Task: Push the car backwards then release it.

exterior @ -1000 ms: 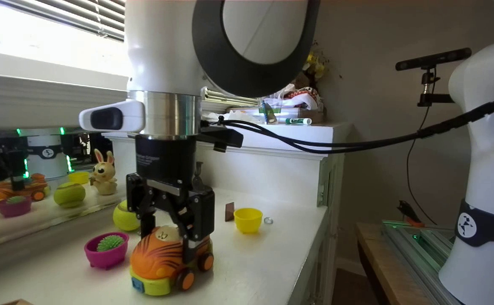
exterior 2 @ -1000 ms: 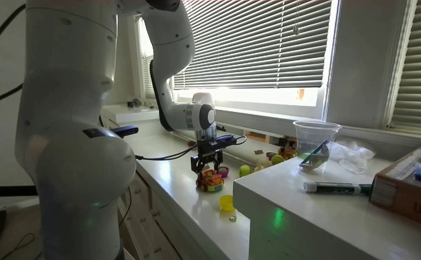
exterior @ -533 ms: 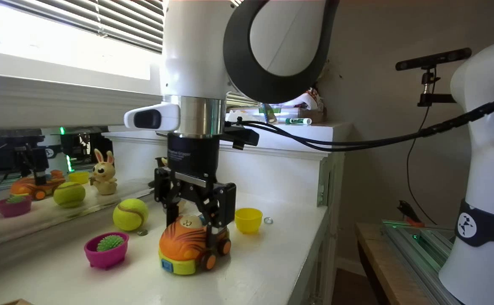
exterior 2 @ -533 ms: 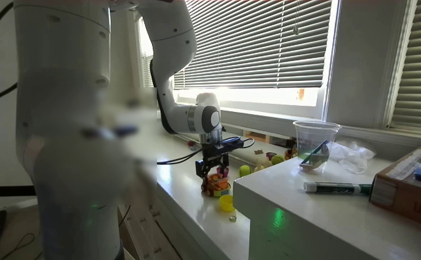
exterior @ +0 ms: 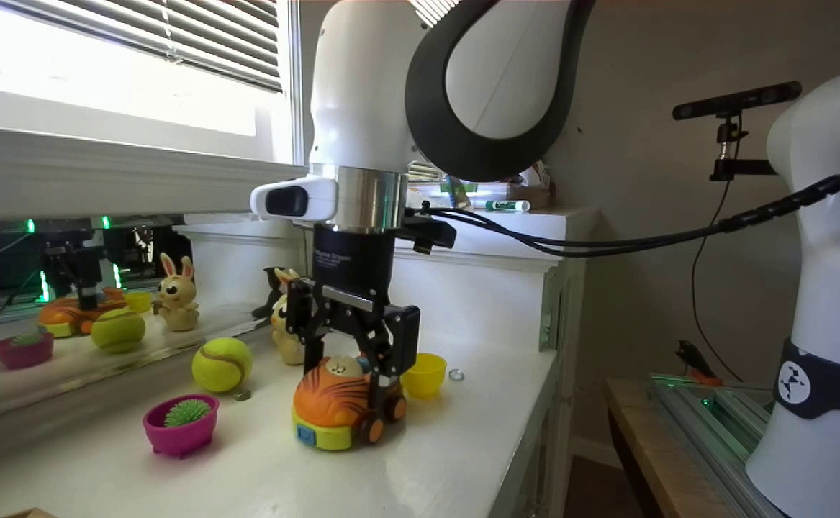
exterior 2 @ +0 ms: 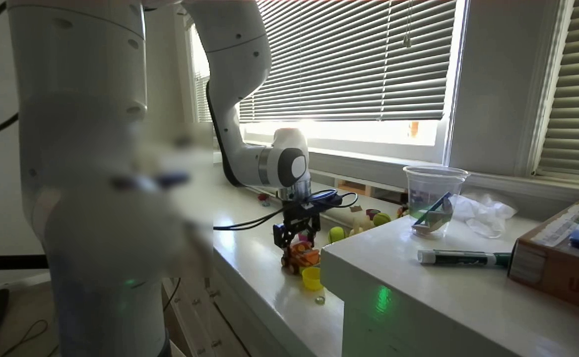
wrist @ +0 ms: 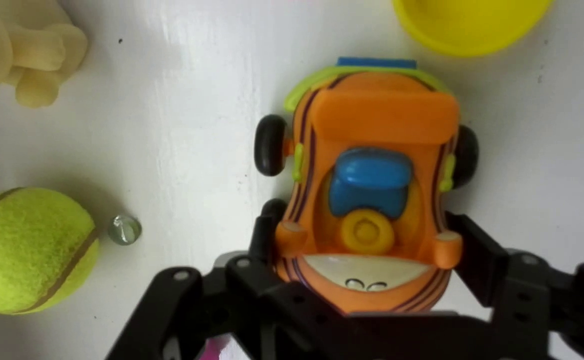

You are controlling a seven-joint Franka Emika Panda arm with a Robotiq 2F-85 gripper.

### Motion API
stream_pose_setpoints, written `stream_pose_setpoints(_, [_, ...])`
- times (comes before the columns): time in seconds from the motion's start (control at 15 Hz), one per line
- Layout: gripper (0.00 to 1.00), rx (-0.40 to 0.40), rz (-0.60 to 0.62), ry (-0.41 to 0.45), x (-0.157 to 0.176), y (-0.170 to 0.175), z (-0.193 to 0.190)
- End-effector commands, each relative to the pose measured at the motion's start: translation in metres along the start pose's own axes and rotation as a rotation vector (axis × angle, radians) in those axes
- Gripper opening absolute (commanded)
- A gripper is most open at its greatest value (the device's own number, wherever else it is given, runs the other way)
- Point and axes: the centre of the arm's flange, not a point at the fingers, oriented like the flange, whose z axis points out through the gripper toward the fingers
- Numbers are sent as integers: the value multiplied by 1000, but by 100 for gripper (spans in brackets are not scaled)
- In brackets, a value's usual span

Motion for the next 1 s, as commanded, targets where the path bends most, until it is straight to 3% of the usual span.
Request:
stream_pose_setpoints(0.0, [61,32,-6,5,-26,-19,16])
stream_pose_setpoints(0.93, [61,14,0,-8,-66,-26,12])
